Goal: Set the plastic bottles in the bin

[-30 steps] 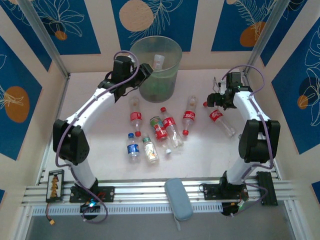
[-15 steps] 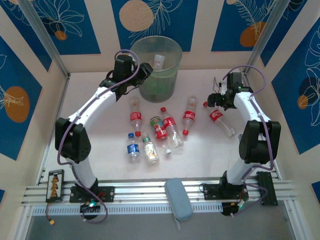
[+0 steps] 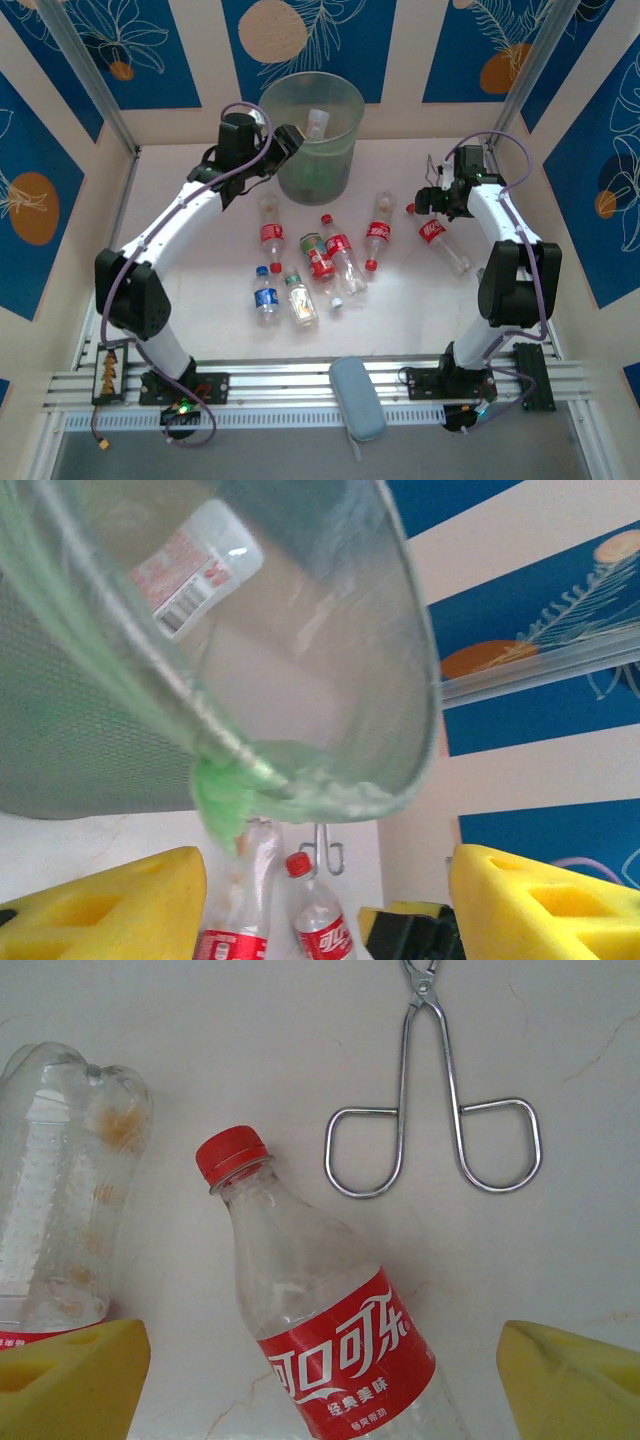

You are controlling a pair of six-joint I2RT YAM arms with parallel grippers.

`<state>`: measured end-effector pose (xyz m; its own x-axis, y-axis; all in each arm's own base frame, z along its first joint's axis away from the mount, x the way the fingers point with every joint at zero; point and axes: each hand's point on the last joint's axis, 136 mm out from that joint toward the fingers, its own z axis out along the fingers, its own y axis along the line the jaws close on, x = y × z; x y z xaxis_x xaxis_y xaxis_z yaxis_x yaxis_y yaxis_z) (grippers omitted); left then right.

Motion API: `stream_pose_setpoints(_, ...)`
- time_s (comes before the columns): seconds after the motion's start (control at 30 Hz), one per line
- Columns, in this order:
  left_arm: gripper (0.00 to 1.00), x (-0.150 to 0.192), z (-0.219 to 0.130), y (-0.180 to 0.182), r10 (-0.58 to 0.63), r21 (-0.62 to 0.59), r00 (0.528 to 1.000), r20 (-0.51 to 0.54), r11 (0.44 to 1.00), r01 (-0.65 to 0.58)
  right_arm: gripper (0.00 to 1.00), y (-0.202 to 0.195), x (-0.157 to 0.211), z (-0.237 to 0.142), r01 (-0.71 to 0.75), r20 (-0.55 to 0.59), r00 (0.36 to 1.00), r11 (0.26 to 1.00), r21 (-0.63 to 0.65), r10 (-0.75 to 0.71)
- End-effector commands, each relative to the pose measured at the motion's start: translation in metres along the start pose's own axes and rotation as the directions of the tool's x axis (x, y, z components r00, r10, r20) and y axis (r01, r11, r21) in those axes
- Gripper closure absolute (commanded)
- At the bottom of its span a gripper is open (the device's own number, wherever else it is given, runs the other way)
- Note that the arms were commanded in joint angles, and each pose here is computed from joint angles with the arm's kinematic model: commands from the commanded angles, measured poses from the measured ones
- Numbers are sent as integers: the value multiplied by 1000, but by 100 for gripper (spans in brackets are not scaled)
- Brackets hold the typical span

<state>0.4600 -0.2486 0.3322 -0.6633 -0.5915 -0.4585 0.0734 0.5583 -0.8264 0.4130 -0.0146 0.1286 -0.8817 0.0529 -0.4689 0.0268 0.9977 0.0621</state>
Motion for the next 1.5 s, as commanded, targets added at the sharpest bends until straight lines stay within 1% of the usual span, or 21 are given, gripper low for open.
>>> stream_pose_setpoints(0.0, 35, -16, -2, -12, 38, 17, 999, 28, 999, -38, 10, 2, -5, -6, -13, 14, 1000, 1000, -19, 14)
stream_pose_setpoints(0.1, 38, -17, 9, -9, 33, 7, 999, 16, 999, -33, 9, 2, -2, -4, -3, 4, 1000, 1000, -14, 3)
stream_pose_setpoints(0.33, 41, -16, 29, 4, 10, -20, 1000, 1, 1000, -10, 9, 2, -1, -6, -1, 9, 1000, 1000, -24, 1)
stream_pose_setpoints(0.57, 41, -14, 37, 15, -4, -44, 1000, -5, 999, 4, 9, 2, -1, -3, -7, 5, 1000, 1000, -25, 7)
stream_pose_setpoints(0.73, 43, -17, 45, 22, -25, -51, 1000, -5, 998, 25, 9, 3, 1, 0, -8, 2, 1000, 1000, -29, 8)
stream_pose_setpoints(0.8, 46, -18, 49, 26, -30, -57, 1000, -8, 998, 30, 9, 3, 2, 1, -8, 1, 1000, 1000, -30, 8)
stream_pose_setpoints(0.87, 51, -19, 52, 28, -37, -59, 999, -12, 998, 36, 9, 3, 3, 2, -10, 2, 1000, 999, -32, 10)
stream_pose_setpoints(0.97, 55, -20, 56, 32, -44, -63, 999, -12, 997, 43, 9, 3, 4, 4, -10, 0, 1000, 999, -32, 10)
stream_pose_setpoints(1.03, 60, -21, 57, 33, -47, -65, 999, -13, 997, 46, 9, 3, 6, 6, -12, -6, 1000, 999, -34, 11)
stream_pose_setpoints(1.1, 62, -21, 57, 34, -48, -67, 999, -12, 997, 47, 10, 3, 7, 8, -17, -16, 1000, 999, -35, 16)
stream_pose_setpoints(1.27, 62, -22, 57, 35, -46, -67, 999, -12, 997, 45, 11, 6, 15, 19, -18, -60, 998, 998, -52, 15)
stream_pose_setpoints(1.47, 63, -20, 58, 36, -44, -70, 999, -20, 997, 43, 12, 8, 25, 43, -7, -130, 992, 998, -56, 0)
